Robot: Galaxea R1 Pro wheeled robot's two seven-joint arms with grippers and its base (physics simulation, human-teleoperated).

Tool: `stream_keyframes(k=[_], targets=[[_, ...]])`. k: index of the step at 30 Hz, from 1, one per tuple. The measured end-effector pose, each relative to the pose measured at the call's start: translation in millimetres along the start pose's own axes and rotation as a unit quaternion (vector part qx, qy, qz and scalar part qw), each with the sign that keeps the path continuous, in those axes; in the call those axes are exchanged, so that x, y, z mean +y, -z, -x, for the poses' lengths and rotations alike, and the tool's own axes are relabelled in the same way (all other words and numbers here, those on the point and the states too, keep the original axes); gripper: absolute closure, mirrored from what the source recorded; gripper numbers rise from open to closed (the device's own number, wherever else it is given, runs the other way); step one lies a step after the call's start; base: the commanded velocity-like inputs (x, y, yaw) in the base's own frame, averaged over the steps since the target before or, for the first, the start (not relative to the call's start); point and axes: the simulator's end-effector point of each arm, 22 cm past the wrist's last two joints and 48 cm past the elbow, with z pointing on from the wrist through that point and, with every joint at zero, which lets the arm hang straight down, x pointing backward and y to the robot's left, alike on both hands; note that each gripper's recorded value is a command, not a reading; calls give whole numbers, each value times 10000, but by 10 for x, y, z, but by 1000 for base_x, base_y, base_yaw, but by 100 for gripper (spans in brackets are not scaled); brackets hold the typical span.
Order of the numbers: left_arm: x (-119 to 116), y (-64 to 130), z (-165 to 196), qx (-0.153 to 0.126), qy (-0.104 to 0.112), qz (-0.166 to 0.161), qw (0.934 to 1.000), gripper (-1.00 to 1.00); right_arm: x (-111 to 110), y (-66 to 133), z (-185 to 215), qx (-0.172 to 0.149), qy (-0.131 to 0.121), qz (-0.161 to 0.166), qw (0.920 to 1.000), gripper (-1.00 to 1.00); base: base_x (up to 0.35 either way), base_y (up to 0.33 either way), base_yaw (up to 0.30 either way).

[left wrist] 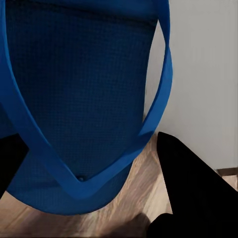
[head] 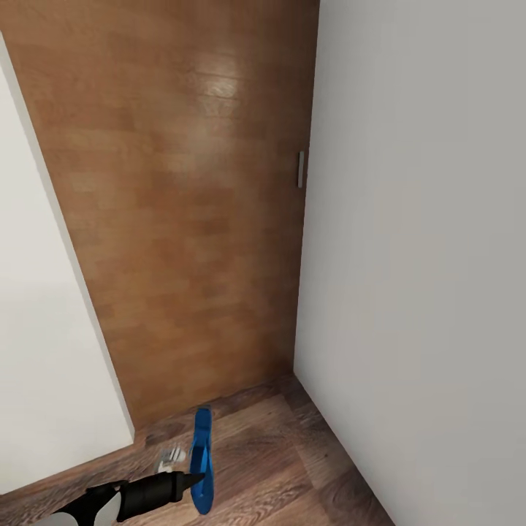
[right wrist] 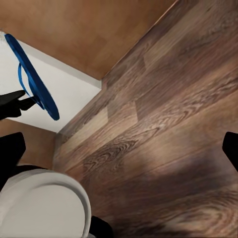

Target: In the bedroom, move the book from the bed onto either nightstand, and place the two sandals side by side next to the bed.

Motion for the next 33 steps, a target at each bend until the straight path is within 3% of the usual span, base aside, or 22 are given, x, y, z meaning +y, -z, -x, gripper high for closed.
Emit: stream_keyframes(k=[3,7,10,16,25,33], targets=[[103,49,-85,45,30,278,9996,100,49,11,41,6,4,-1,10000,-100,0,0,0],[345,184,-506,266,-271,848,9957,100,109,27,80,17,5,-4,10000,-100,0,0,0],[356,245,-698,371,-367,957,9940,100,134,50,59,45,-71,-22,10000,-100,0,0,0],[314,226,-816,432,-452,957,9934,100,68,101,-130,144,-364,-100,9992,-100,0,0,0],[248,158,-843,437,-440,904,9940,100,56,110,-155,149,-408,-114,9990,-100,0,0,19],[241,155,-845,427,-411,894,9942,100,75,87,-174,153,-426,-93,9989,-100,0,0,237]])
